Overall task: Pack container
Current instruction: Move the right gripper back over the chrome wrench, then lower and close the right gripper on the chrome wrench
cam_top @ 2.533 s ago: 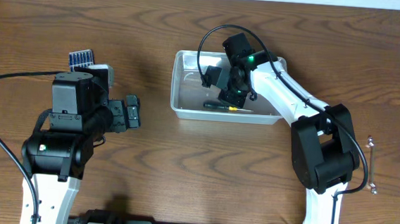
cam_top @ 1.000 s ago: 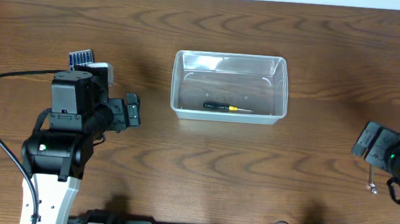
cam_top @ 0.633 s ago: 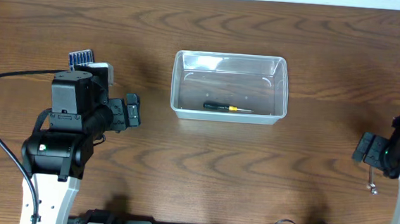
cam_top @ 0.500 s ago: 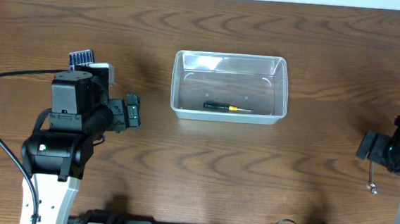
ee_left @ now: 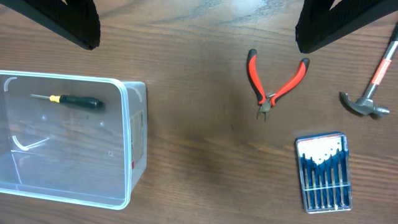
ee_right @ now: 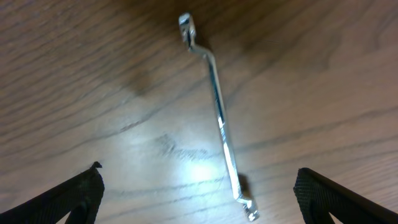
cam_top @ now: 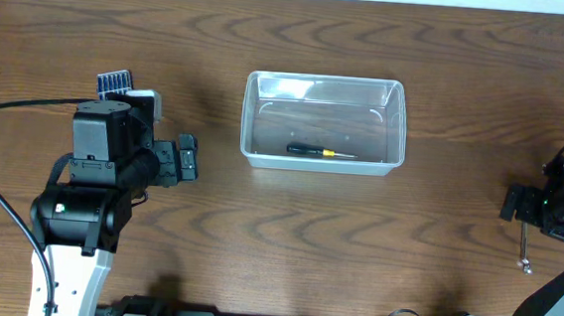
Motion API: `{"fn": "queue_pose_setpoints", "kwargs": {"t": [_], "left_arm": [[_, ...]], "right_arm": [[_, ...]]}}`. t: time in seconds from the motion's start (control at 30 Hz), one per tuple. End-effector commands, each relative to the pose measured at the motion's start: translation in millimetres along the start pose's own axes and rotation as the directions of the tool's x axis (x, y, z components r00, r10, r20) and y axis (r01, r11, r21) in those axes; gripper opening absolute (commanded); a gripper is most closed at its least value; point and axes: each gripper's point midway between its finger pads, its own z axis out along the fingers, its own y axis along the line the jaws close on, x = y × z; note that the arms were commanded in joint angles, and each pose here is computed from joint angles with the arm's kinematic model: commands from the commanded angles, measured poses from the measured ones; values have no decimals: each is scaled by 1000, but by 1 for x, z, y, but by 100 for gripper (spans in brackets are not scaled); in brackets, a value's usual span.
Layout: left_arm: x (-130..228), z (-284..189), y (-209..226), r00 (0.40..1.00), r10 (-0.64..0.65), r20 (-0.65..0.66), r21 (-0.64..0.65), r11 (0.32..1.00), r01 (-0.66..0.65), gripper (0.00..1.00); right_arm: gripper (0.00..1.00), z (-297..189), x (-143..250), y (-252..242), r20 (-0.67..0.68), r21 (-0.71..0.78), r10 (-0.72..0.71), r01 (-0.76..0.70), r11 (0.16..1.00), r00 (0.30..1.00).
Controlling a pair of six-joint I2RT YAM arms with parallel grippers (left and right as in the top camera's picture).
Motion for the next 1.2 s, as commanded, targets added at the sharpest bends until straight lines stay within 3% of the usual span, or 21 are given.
{"fn": "queue_pose_setpoints", "kwargs": {"t": [0.0, 0.33, 1.17], "left_arm": [[-5, -5, -1, 1000, 19, 14, -3, 1000, -19, 99], [-5, -5, 0, 1000, 19, 11, -3, 1000, -19, 98], [-5, -5, 0, 1000, 18, 11, -3, 1000, -18, 98]], "right_arm": [[99, 4, 0, -11, -8, 39, -46, 46, 998, 999], [99, 31, 18, -15, -35, -2, -28, 28, 1000, 999], [97, 63, 11, 1, 110, -58, -33, 40, 998, 993]]}}
